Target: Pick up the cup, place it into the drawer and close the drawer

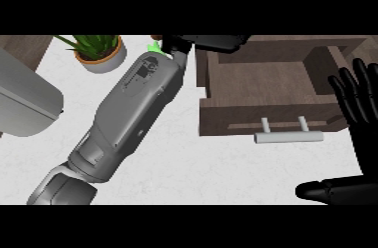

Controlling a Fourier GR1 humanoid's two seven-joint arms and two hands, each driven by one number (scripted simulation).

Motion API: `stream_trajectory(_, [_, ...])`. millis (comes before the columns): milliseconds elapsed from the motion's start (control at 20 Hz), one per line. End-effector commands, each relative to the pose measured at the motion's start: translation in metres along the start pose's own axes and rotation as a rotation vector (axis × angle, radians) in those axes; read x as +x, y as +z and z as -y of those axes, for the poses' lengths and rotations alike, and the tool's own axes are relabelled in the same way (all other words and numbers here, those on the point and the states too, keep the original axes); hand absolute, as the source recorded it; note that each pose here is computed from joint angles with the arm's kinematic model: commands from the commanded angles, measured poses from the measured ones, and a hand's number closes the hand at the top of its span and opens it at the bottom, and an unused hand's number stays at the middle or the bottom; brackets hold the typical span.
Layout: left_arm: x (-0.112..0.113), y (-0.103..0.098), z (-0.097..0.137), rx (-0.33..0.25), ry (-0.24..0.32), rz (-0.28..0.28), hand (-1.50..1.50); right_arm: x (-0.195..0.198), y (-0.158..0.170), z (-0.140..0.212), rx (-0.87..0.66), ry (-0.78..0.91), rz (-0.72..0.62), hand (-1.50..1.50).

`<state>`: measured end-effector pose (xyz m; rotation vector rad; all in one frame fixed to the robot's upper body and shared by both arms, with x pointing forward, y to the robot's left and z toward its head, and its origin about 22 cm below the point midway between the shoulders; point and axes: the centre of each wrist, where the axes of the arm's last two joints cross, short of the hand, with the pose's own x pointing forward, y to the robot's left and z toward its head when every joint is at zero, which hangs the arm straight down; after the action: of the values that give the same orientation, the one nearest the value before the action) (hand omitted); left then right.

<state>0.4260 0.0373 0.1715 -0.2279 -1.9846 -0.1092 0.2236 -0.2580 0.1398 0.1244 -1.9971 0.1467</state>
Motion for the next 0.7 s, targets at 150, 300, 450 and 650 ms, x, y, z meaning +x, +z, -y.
stream_trajectory(150, [-0.024, 0.003, 0.009, 0.011, -0.045, -0.067, 1.50, 0.006, -0.008, -0.004, 0.015, -0.029, 0.000, -1.50])
stream_trajectory(300, [-0.030, 0.007, 0.013, -0.004, -0.083, -0.082, 1.50, 0.002, -0.007, -0.002, 0.024, -0.018, -0.005, -1.50])
stream_trajectory(450, [-0.017, -0.004, 0.023, -0.020, -0.134, -0.071, 1.50, -0.016, -0.016, -0.003, 0.030, -0.024, 0.002, -1.50])
stream_trajectory(650, [-0.034, 0.009, 0.022, -0.056, -0.165, -0.085, 1.50, -0.009, -0.014, -0.007, 0.059, -0.021, 0.008, -1.50])
